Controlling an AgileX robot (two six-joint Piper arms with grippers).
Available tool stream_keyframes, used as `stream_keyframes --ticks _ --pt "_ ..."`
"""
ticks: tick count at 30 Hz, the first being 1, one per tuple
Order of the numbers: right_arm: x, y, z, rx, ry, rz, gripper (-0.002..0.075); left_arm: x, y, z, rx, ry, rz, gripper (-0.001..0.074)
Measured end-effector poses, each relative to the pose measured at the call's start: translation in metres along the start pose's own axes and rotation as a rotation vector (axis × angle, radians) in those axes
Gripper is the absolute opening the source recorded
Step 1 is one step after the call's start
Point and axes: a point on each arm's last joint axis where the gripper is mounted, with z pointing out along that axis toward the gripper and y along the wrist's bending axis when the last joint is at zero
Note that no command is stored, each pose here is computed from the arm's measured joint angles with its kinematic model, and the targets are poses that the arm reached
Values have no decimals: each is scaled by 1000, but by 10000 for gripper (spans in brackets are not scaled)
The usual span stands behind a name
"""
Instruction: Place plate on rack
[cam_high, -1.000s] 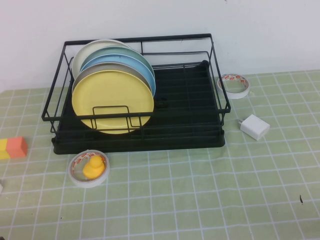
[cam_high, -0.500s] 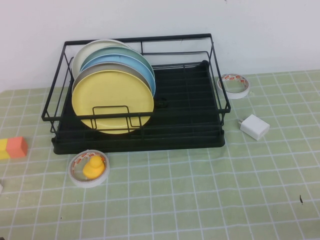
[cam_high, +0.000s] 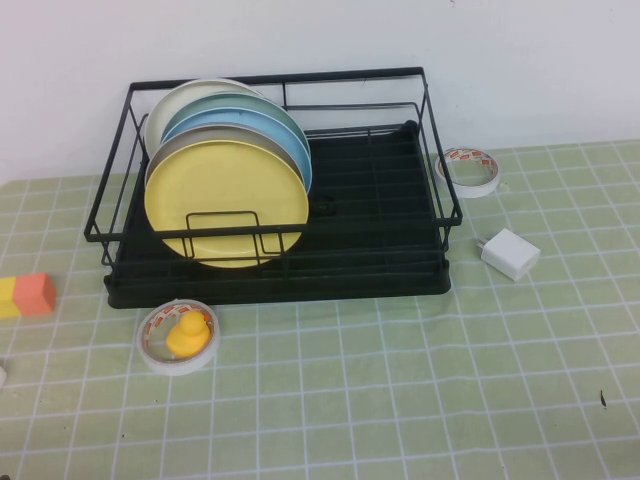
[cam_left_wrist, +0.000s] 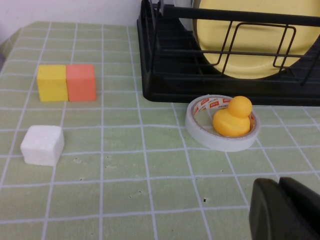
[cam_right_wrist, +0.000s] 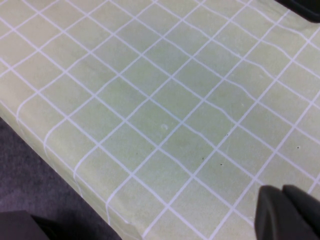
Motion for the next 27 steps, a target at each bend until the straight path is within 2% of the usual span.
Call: stream_keyframes --ticks 27 --pt "0 0 0 -1 0 1 -2 0 0 0 1 0 40 -1"
